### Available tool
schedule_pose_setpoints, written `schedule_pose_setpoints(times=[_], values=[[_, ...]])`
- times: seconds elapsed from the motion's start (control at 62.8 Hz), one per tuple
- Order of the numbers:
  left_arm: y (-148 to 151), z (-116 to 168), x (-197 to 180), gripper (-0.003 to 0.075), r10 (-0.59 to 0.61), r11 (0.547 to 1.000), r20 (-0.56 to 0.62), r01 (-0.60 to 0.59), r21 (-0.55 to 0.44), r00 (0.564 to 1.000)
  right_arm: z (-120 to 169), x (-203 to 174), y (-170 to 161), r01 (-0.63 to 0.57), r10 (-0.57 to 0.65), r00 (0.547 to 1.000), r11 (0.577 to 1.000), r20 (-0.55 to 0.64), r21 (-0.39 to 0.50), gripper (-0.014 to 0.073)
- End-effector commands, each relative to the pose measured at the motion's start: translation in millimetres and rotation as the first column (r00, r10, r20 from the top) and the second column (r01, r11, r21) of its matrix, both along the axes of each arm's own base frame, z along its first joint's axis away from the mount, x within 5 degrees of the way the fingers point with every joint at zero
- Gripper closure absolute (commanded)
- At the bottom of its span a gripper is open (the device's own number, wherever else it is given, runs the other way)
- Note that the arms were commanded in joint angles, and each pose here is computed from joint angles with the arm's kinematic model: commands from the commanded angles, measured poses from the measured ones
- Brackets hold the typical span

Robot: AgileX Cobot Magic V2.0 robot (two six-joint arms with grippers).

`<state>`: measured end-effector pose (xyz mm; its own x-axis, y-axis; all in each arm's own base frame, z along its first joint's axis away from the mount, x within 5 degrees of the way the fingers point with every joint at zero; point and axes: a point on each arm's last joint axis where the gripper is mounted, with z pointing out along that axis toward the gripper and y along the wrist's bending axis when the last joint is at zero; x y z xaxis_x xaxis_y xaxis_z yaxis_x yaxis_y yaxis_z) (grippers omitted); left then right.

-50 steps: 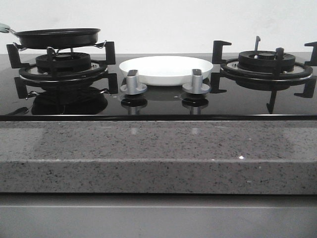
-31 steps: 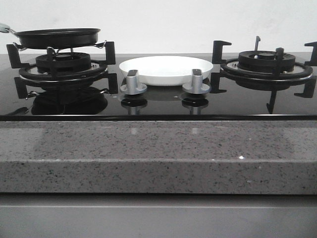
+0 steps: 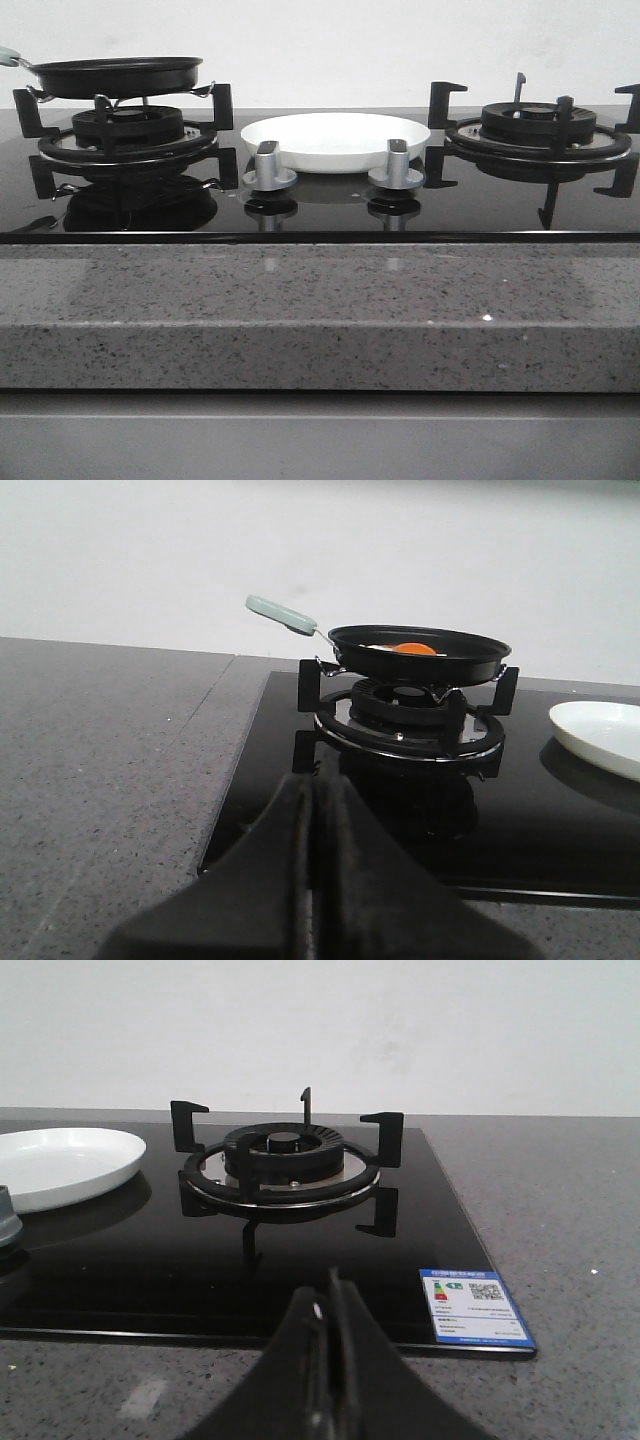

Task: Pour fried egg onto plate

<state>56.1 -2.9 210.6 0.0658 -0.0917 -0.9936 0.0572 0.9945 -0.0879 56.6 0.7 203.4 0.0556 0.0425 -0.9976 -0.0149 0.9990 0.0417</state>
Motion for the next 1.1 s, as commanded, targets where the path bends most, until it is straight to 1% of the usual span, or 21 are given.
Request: schedule_pose_setpoints(times=[0.0,0.111,0.207,0.271,0.35,0.43,0.478,0.621,0.685,0.764,0.812,0.907,1.003,1.083], values=[[0,7,-2,0.0741,-0.008,1.000,0.098,0.009,-0.013,0.995,10,-3,0,0.006,-0.005,0.994,1.000,0.105,-0.014,0.0713],[0,7,-2,0.0741,-0.008,1.000,0.098,0.009,-0.013,0.995,10,-3,0,0.006,-0.005,0.994,1.000,0.108,-0.015,0.0713],[0,13,-3,0.0741,-0.008,1.000,0.151,0.011,-0.015,0.989,12,-3,0,0.006,-0.005,0.994,1.000,0.110,-0.010,0.0713],[0,21,-5,0.0741,-0.007,1.000,0.183,0.013,-0.029,0.983,16,-4,0,0.005,-0.005,0.993,1.000,0.115,-0.004,0.0713],[0,40,-9,0.0741,-0.007,0.999,0.215,0.014,-0.030,0.977,27,-6,0,0.004,-0.005,0.992,1.000,0.125,0.007,0.0713],[0,57,-14,0.0741,-0.007,0.999,0.220,0.014,-0.030,0.976,45,-11,0,0.003,-0.004,0.990,1.000,0.142,0.007,0.0713],[1,73,-18,0.0741,-0.007,0.999,0.226,0.014,-0.031,0.974,56,-14,0,0.003,-0.004,0.989,1.000,0.148,0.007,0.0713],[1,111,-22,0.0741,-0.007,0.999,0.193,0.013,-0.029,0.981,93,-22,0,0.002,-0.003,0.989,1.000,0.149,0.006,0.0713],[1,126,-20,0.0741,-0.008,1.000,0.156,0.012,-0.028,0.988,109,-22,0,0.002,-0.002,0.991,1.000,0.134,0.006,0.0713],[1,143,-16,0.0741,-0.008,1.000,0.125,0.011,-0.026,0.992,123,-18,0,0.001,-0.002,0.996,1.000,0.094,0.005,0.0713],[0,151,-10,0.0741,-0.008,1.000,0.086,0.010,-0.024,0.996,130,-13,0,0.001,-0.002,0.998,1.000,0.062,0.005,0.0713],[0,164,0,0.0741,-0.008,1.000,0.041,0.009,-0.022,0.999,142,-4,0,0.001,-0.001,1.000,1.000,-0.016,0.004,0.0713],[-1,164,15,0.0741,-0.008,1.000,-0.037,0.008,-0.018,0.999,145,8,0,0.001,0.000,0.992,1.000,-0.124,0.003,0.0713],[-2,161,26,0.0741,-0.008,1.000,-0.079,0.007,-0.016,0.997,142,18,0,0.001,0.000,0.984,1.000,-0.179,0.002,0.0713]])
